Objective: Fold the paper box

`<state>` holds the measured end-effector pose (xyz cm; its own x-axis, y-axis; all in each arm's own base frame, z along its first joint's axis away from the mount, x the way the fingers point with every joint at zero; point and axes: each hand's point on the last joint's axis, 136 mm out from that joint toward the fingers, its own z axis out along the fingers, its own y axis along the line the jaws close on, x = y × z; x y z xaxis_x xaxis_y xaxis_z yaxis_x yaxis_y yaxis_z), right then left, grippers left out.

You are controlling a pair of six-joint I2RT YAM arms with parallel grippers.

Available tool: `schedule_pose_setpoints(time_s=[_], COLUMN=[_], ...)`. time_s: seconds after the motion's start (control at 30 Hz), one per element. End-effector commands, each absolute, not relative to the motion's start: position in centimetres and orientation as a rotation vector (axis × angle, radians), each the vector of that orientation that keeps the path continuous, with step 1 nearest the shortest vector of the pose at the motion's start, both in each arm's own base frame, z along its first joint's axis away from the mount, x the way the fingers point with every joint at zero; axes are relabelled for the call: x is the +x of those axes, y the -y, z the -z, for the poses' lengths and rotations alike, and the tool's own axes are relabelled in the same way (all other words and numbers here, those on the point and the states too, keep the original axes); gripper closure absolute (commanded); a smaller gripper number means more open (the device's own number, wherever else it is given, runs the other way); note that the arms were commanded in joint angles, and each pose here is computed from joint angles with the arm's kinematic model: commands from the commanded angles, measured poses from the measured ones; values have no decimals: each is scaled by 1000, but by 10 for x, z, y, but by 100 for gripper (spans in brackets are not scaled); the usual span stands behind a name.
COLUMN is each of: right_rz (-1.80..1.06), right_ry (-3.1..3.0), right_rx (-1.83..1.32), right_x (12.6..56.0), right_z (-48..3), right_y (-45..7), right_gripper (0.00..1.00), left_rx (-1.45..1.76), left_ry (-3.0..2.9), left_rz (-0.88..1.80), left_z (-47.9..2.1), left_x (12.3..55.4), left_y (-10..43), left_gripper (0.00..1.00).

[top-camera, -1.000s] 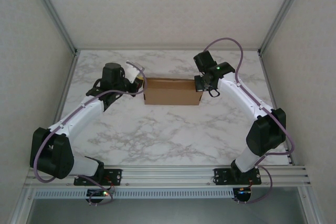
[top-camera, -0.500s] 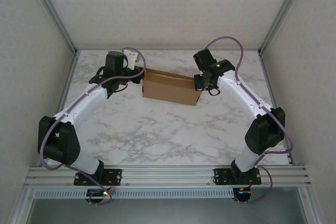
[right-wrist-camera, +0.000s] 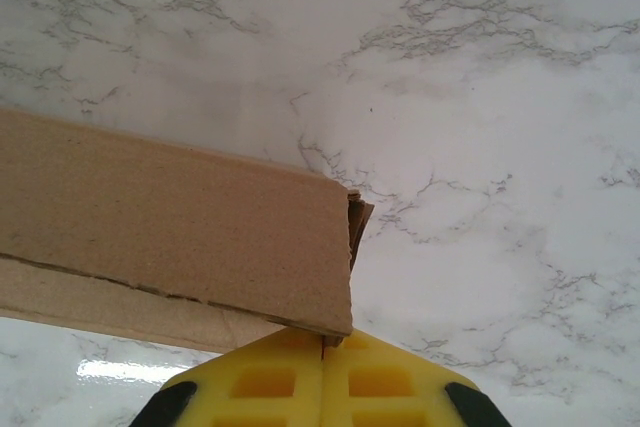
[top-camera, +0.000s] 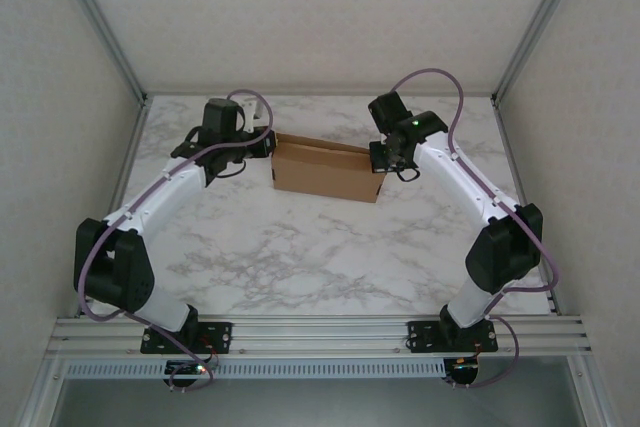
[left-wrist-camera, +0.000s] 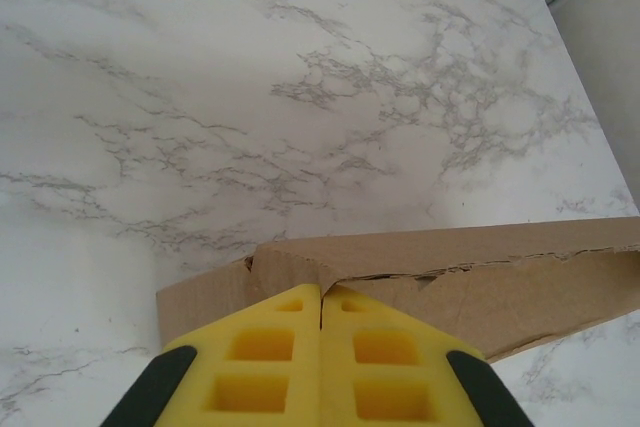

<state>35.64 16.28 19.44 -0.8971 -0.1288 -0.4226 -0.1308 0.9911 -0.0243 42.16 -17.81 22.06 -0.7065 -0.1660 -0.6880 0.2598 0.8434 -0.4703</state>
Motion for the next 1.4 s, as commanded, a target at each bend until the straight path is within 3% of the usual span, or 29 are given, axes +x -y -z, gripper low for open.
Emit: schedule_pose_setpoints(time_s=[0.0,1.1,1.37], right_rz=[-84,-53,-41], right_ry=[-2705,-2734,-2724], right_rx=[-193,-213,-218], right_x=[357,356,356], right_z=[-197,-189,-192], right_y=[-176,-174,-172], right_gripper=[95,95,95], left_rx=[55,-134,-104], left_ry=[-2254,-2214,-2250], left_rz=[802,942,751], left_z=[-226,-244,-233], left_x=[420,428,427], left_y=[189,177,156], left_gripper=[100,100,100])
